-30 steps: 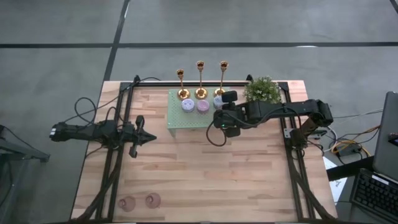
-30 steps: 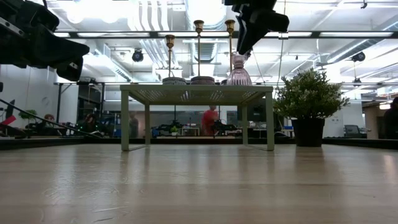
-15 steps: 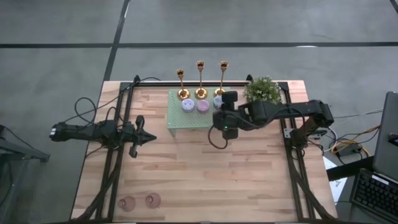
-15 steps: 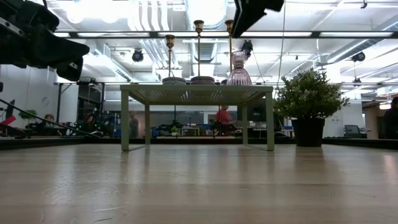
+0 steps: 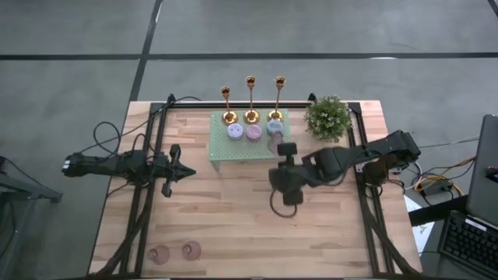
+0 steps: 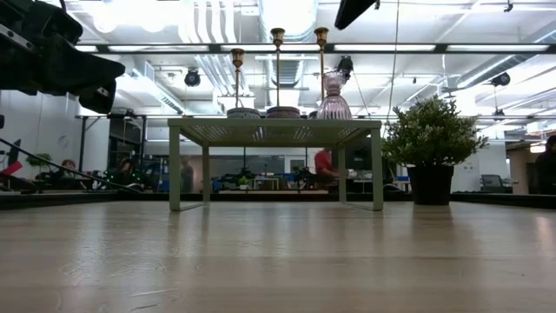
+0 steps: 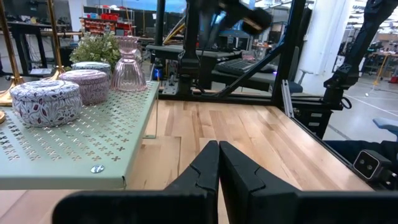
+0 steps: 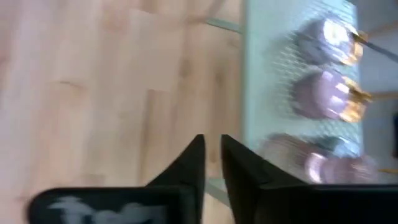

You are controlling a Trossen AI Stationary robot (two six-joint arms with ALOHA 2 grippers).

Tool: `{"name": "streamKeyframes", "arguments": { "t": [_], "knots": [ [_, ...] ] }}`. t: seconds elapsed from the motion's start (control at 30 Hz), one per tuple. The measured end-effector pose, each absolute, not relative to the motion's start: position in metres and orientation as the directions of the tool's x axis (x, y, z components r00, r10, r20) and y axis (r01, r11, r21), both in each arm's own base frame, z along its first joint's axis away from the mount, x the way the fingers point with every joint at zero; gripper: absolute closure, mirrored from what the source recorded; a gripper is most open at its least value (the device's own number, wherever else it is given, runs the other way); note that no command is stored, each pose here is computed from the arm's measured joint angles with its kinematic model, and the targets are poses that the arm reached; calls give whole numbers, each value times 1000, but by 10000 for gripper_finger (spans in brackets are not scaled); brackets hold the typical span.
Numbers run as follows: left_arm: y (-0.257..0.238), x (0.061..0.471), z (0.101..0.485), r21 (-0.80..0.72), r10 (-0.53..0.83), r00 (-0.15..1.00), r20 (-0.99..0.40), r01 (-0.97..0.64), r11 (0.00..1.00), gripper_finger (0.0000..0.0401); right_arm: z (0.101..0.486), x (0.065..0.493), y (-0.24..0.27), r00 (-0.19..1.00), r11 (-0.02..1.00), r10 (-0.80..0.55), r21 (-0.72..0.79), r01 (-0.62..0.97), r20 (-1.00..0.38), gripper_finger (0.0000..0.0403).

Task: Pick & Place candle stick holders
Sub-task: Put the right pink glass candle holder on the shelf

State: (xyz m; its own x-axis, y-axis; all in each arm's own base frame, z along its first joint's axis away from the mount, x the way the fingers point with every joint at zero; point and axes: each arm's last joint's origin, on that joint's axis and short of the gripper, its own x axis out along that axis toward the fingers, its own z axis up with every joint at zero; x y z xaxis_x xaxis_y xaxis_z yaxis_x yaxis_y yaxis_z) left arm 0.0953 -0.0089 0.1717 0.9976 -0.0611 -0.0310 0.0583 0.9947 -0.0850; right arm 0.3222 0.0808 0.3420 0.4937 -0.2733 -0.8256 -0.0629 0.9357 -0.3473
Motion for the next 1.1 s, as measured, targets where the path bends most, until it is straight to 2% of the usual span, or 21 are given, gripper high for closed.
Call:
{"name": "streamKeyframes", "arguments": {
  "t": [0.1,0.2,0.43,0.57,0.77,0.87,1.0,1.1],
  "knots": [
    [-9,95,172,-85,-61,998,-31,59,995,387,337,319,99,513,935,-240,-339,-107,-824,388],
    [-9,95,172,-85,-61,998,-31,58,995,387,330,318,114,544,940,-198,-316,-131,-815,394],
    [-9,95,172,-85,-61,998,-32,58,995,387,314,305,143,665,946,-6,-219,-238,-747,395],
    [-9,95,171,-85,-62,998,-34,58,995,387,311,284,141,723,948,55,-190,-254,-689,395],
    [-9,96,171,-85,-61,997,-40,58,995,387,307,245,124,820,948,229,-72,-311,-524,395],
    [-9,96,171,-84,-62,997,-40,58,995,387,303,222,112,855,950,242,-65,-304,-459,394],
    [-9,96,171,-85,-61,997,-41,58,995,387,295,192,92,895,973,163,-85,-217,-415,394],
    [-9,96,171,-85,-61,997,-41,58,995,387,284,173,81,909,984,149,-34,-175,-390,394]
  ]
}}
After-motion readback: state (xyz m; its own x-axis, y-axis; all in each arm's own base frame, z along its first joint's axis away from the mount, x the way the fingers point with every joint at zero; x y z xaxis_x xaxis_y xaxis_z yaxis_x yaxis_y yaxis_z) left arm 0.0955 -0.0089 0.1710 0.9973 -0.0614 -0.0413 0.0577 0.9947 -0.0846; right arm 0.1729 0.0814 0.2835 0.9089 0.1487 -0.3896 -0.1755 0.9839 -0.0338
